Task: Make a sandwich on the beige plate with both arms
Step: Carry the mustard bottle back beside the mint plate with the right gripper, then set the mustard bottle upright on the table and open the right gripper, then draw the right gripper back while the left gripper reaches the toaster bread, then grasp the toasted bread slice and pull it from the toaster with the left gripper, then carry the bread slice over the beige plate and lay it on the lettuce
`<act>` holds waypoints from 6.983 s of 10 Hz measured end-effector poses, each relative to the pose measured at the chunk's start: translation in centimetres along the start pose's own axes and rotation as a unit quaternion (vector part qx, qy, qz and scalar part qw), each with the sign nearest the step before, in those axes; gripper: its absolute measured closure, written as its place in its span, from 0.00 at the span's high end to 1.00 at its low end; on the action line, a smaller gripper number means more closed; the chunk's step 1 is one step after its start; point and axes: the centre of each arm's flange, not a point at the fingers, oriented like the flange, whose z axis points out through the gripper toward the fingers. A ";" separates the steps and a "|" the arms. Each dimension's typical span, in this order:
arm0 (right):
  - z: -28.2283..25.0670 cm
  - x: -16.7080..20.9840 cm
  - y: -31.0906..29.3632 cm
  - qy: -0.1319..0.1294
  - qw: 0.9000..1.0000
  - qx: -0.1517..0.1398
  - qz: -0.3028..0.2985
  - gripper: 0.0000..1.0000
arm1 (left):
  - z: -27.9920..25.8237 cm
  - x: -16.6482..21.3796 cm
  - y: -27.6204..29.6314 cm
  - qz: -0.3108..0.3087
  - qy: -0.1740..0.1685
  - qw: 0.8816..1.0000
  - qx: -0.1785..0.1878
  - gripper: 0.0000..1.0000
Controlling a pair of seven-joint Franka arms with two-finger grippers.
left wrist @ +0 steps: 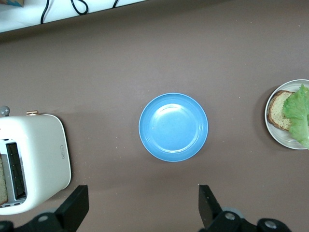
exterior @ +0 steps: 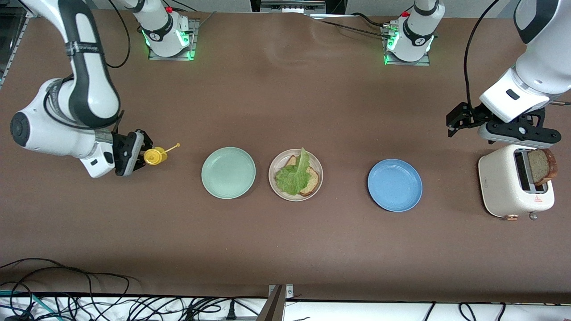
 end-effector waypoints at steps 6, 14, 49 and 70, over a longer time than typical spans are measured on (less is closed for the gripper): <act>8.0 -4.1 2.8 0.116 0.989 0.016 -0.089 0.18 | 0.2 0.1 0.1 0.001 -0.002 1.000 0.000 1.00; 11.2 -4.6 3.3 0.137 0.986 0.013 -0.097 0.18 | 0.3 0.1 0.0 0.000 -0.002 1.000 0.000 1.00; -17.3 1.8 -7.2 -0.130 0.805 -0.197 0.544 1.00 | 18.6 -6.1 -35.3 -0.044 -0.085 0.995 0.014 0.97; -21.3 4.3 -8.8 -0.122 0.783 -0.210 0.573 1.00 | 9.0 1.6 -15.6 0.105 -0.109 0.984 -0.093 0.08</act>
